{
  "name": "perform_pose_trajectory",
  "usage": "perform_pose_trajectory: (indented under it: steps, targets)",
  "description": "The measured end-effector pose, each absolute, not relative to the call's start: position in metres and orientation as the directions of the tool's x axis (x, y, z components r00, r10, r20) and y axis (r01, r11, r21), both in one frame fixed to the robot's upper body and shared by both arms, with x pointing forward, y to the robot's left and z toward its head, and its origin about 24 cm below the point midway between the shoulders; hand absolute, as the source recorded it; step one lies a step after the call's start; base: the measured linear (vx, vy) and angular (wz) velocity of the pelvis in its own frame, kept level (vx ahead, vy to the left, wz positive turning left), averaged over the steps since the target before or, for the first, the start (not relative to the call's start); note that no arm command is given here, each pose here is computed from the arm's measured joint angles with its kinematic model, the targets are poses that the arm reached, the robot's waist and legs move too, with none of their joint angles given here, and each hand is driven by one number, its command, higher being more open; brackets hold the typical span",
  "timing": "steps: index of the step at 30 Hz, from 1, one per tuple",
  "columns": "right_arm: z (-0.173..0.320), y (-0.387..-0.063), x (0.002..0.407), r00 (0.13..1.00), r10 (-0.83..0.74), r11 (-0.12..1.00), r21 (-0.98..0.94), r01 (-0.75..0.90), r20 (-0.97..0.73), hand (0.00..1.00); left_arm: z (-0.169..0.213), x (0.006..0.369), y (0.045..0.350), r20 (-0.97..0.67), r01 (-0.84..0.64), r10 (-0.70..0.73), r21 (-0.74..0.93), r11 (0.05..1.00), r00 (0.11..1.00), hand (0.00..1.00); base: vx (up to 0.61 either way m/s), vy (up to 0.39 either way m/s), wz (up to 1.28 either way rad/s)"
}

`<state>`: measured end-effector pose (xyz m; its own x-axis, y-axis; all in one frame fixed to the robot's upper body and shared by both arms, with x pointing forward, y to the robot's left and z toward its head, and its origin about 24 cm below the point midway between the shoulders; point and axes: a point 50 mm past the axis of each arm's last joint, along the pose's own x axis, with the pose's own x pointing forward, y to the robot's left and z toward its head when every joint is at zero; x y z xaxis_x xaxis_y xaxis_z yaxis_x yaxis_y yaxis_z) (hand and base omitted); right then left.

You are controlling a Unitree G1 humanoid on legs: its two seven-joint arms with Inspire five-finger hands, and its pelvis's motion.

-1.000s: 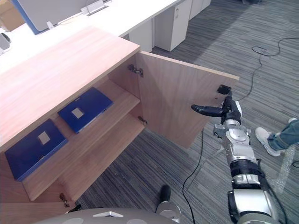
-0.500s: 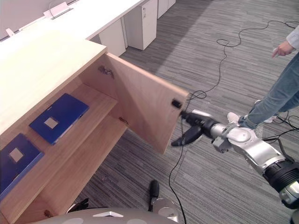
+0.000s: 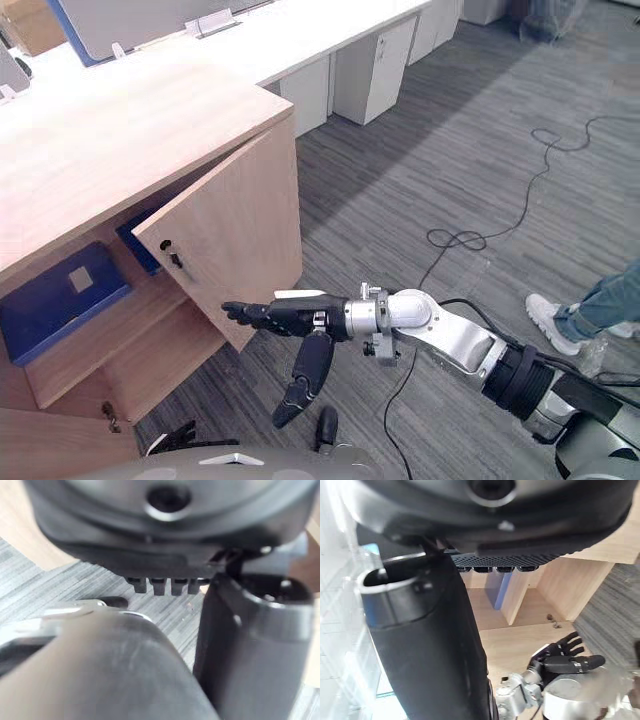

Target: Walk over to the cabinet, pick up the folder, carry it to the office cabinet, place the folder inside the office cabinet, then close the office cabinet door

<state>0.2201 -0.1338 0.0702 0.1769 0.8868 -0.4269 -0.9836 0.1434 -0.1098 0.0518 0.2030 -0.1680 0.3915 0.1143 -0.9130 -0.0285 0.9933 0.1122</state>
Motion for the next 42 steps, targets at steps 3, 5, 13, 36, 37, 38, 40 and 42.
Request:
perform_pose_trajectory:
  steps: [3, 5, 13, 36, 37, 38, 40, 42]
  targets:
    - [0.041, -0.145, 0.216, 0.219, 0.850, 0.224, -0.048, -0.974, -0.479, 1.00, -0.167, 0.053, 0.208, -0.910, -0.024, 0.125, 0.126, 0.992, 0.395, 1.00, 0.06, 0.239, 0.34]
    - [0.012, -0.161, 0.212, 0.288, 0.807, 0.341, 0.009, -0.940, -0.516, 1.00, -0.167, 0.057, 0.206, -0.907, -0.023, 0.121, 0.122, 0.992, 0.405, 1.00, 0.06, 0.195, 0.51]
    - [-0.111, -0.259, 0.170, 0.518, 0.129, 0.878, -0.145, -0.456, -0.846, 1.00, -0.162, 0.087, 0.193, -0.869, -0.029, 0.119, 0.120, 0.992, 0.480, 1.00, -0.01, 0.148, 0.74]
    - [-0.163, -0.234, 0.064, 0.291, -0.260, 0.936, -0.166, 0.312, -0.921, 1.00, -0.164, 0.077, 0.217, -0.900, -0.076, 0.213, 0.199, 0.977, 0.380, 1.00, 0.10, 0.141, 0.85]
    - [-0.163, -0.231, 0.066, 0.302, -0.248, 0.939, -0.152, 0.307, -0.920, 1.00, -0.163, 0.080, 0.219, -0.896, -0.062, 0.216, 0.208, 0.976, 0.387, 1.00, 0.09, -0.093, 1.06]
    - [-0.163, -0.230, 0.066, 0.303, -0.247, 0.939, -0.150, 0.310, -0.920, 1.00, -0.163, 0.080, 0.218, -0.896, -0.055, 0.214, 0.209, 0.976, 0.388, 1.00, 0.07, -0.115, 0.96]
    - [-0.165, -0.225, 0.064, 0.296, -0.234, 0.935, -0.131, 0.330, -0.926, 1.00, -0.163, 0.081, 0.216, -0.898, -0.033, 0.206, 0.210, 0.977, 0.389, 1.00, 0.01, -0.190, 0.94]
    - [-0.167, -0.220, 0.062, 0.288, -0.222, 0.926, -0.109, 0.362, -0.931, 1.00, -0.162, 0.081, 0.221, -0.895, -0.005, 0.214, 0.231, 0.973, 0.391, 1.00, -0.03, -0.387, 0.73]
